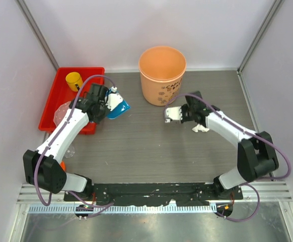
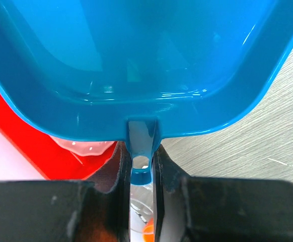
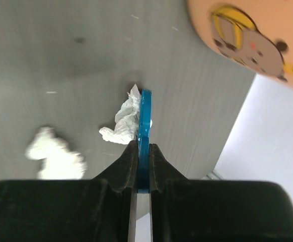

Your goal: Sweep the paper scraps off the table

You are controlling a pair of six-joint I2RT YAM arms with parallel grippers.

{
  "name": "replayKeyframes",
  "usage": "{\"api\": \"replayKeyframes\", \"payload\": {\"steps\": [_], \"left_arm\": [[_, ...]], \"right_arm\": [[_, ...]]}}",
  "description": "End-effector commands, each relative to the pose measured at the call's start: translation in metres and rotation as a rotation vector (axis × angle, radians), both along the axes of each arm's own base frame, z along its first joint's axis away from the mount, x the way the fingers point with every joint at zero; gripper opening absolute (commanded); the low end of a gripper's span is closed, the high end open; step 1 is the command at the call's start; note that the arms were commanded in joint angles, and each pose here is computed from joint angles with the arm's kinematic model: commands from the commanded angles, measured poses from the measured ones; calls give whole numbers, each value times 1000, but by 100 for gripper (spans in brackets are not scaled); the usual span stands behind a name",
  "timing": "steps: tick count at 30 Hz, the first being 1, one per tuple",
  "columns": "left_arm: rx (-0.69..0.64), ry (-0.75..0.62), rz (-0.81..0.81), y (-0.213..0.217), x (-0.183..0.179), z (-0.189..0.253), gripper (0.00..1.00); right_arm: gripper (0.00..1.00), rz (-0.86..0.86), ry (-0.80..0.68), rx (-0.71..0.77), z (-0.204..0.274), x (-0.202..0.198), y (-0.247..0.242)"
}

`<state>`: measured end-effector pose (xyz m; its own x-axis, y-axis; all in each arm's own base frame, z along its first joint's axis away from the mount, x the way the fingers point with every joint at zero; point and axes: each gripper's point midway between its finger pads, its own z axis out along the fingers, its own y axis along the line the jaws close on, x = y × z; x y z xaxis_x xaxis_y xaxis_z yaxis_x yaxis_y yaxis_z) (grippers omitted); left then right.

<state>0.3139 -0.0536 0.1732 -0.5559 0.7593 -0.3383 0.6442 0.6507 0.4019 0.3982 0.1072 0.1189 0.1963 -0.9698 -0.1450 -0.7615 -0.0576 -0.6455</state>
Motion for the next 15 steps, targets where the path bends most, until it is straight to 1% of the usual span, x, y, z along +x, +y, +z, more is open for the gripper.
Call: {"api": "replayKeyframes", "payload": {"steps": [1,2,4,5,6,7,8,9,11,12,13,14,15], "left_arm": [[-91,-11,-9,-12,-2,-2,0],[-89,3,-9,-12,-2,-7,0],[-86,33,-8,-13,-4,-16,0],[-88,38,-8,-14,-4,-18,0],[-92,46,-7,-14,-4,-21,0],[-106,57,-10,-17,-5,-23,0],[-115,63,-12,-20,-5,-24,0],[-121,70,-14,-21,-5,-25,0],[-142,80,-15,-25,-6,-26,0],[-147,88,-16,-26,-7,-27,0],[-150,99,-19,-27,-9,-28,0],[-159,112,-21,-29,-11,-31,0],[-149,137,-20,-27,-15,-36,0]], "right_arm": [[1,25,65,-22,11,-69,3],[1,72,76,-12,18,-91,16],[1,75,105,10,18,-117,26],[1,95,87,35,28,-131,35],[1,70,69,65,35,-134,36],[1,-18,60,162,48,-134,39],[1,-70,-2,238,67,-126,41],[1,-202,-100,257,85,-111,26],[1,-404,-228,411,124,-92,16],[1,-494,-263,416,130,-85,5],[1,-596,-330,429,148,-78,-11],[1,-682,-319,445,145,-79,-21],[1,-759,-299,419,135,-74,-36]]}}
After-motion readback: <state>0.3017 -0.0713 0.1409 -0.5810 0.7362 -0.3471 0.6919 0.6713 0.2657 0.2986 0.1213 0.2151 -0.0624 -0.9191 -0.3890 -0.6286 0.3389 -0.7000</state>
